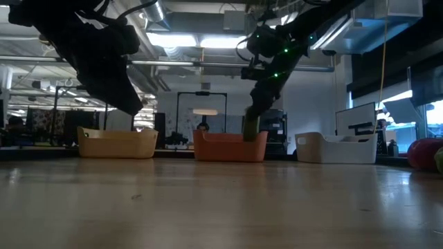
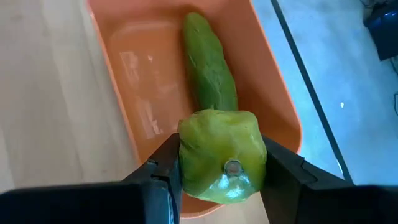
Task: Sort produce into baskets
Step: Put the cucumber into the orange bin
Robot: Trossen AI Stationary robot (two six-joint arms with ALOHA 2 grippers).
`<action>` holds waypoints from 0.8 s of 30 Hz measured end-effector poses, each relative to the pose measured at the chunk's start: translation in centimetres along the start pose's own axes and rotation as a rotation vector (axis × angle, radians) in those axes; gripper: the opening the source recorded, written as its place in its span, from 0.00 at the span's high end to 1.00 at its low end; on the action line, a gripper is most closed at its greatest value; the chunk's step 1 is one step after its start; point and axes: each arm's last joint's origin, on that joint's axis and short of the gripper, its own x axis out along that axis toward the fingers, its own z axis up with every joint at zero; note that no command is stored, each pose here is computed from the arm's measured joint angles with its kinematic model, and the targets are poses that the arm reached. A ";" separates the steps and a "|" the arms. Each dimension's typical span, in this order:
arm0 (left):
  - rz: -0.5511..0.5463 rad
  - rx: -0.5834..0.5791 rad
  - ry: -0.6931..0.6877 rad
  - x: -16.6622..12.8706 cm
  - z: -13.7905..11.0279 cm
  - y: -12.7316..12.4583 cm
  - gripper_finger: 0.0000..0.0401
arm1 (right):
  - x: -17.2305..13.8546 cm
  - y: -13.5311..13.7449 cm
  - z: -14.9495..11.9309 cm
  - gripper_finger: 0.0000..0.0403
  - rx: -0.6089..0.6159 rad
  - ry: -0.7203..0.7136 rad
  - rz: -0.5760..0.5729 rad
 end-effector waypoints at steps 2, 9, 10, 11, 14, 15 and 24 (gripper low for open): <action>0.002 -0.001 -0.002 0.0 0.0 0.0 0.38 | 0.2 0.1 -0.1 0.65 -0.003 0.011 0.007; 0.001 -0.002 -0.004 0.0 0.0 0.0 0.38 | 1.7 0.3 -0.7 0.65 -0.009 0.061 0.004; 0.001 -0.002 -0.004 0.0 0.0 0.0 0.38 | 1.7 0.3 -0.7 0.65 -0.010 0.064 0.000; 0.001 -0.002 -0.004 0.0 0.0 0.0 0.38 | 1.8 0.3 -0.7 0.65 -0.010 0.064 -0.003; 0.000 -0.003 -0.004 0.0 0.0 0.0 0.38 | 1.8 0.3 -0.6 0.65 -0.008 0.055 -0.006; 0.001 -0.002 -0.005 0.0 0.0 0.0 0.38 | 1.8 0.3 -0.6 0.65 -0.006 0.046 -0.008; 0.009 -0.003 -0.011 0.0 0.1 0.0 0.38 | 2.3 0.4 -0.2 0.64 0.015 -0.008 0.011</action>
